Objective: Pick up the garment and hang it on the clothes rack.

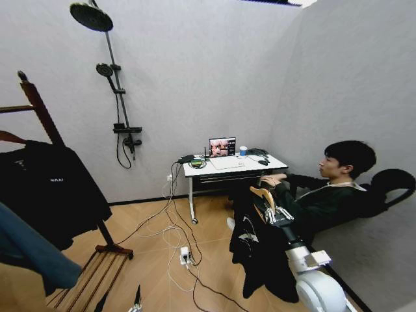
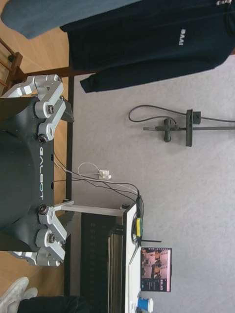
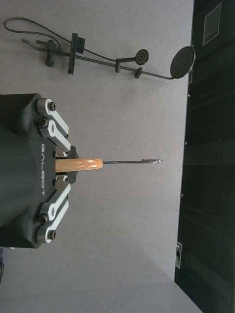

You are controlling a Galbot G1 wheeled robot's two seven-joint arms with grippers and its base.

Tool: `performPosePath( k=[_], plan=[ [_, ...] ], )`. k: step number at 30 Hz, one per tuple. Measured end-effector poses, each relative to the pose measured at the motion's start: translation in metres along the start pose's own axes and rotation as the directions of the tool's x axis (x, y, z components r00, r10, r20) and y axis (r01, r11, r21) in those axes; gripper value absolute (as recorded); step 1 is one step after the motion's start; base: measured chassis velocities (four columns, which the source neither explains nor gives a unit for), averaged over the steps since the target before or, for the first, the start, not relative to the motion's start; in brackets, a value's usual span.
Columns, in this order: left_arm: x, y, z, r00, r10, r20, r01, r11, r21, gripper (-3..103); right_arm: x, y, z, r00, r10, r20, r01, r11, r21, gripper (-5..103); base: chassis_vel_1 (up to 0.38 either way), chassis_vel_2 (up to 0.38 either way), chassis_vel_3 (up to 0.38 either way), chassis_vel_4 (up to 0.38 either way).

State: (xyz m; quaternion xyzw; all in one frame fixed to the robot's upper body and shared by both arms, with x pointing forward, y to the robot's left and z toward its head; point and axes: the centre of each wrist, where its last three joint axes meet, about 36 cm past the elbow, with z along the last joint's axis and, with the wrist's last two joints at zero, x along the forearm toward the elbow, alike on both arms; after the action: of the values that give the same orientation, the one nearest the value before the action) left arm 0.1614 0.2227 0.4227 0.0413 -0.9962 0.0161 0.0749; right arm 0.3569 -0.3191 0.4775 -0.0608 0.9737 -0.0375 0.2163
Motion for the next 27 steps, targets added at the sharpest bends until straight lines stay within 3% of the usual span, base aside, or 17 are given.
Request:
performPosePath(
  k=[27],
  plan=[
    [0.0,0.0,0.0,1.0,0.0,0.0,0.0,1.0,0.0,100,-0.008,-0.013,-0.017,1.0,-0.01,0.024,0.01,1.0,-0.024,10,0.097,0.091,0.103,0.094]
  ],
)
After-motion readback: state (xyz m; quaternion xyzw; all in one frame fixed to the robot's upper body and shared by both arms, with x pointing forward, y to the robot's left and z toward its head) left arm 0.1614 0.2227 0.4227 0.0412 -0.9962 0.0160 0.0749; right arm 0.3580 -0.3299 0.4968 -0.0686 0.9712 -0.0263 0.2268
